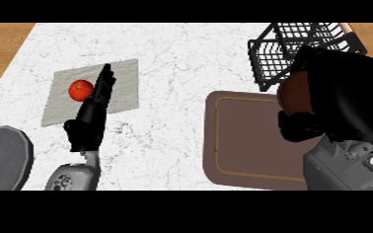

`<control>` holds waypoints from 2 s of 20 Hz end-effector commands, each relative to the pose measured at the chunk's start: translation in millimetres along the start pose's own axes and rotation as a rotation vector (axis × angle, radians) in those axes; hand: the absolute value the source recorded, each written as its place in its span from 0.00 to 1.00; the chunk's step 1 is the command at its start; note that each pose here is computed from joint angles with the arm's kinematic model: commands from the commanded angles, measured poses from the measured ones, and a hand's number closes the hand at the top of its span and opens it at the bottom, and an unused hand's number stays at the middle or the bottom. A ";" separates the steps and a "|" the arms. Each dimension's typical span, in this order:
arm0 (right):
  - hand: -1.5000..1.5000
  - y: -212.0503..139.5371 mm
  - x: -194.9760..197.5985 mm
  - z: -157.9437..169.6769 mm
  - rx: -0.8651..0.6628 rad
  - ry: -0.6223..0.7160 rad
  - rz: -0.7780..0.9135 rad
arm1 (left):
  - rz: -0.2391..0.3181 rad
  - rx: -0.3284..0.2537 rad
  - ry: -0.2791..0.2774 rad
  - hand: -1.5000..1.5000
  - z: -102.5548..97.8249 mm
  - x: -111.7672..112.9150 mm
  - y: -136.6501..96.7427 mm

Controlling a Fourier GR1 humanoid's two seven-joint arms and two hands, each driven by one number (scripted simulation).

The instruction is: Pick the cupcake from the tray and place it in the tiered basket

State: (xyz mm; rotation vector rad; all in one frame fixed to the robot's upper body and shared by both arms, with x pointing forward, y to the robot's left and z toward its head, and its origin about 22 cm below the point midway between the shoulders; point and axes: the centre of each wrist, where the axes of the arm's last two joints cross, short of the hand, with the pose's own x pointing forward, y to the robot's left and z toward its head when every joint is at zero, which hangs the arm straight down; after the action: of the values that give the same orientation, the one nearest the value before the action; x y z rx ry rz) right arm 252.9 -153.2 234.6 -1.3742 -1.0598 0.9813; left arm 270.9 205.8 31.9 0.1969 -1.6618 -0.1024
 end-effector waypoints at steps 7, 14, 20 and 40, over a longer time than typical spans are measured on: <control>1.00 -75.9 -17.4 -21.3 -0.033 0.052 -0.218 | -0.019 -0.009 0.005 0.50 2.3 4.3 1.1; 1.00 -65.5 -4.9 -71.4 -0.010 0.070 -0.252 | -0.004 0.003 -0.014 0.50 4.3 -5.5 -3.6; 1.00 -94.5 -32.1 -114.7 -0.046 0.117 -0.210 | -0.005 -0.017 0.007 0.50 -3.0 3.6 -9.7; 0.00 -0.4 -96.9 -190.2 -0.007 0.226 -0.549 | 0.006 -0.021 -0.007 0.50 6.1 -23.6 6.5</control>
State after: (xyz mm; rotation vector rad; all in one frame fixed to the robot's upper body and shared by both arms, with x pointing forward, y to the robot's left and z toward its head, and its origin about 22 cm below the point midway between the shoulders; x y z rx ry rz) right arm 406.0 -280.3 264.7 -1.1589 -1.1279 0.5176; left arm 273.4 201.8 28.7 0.1847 -1.6650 -0.1122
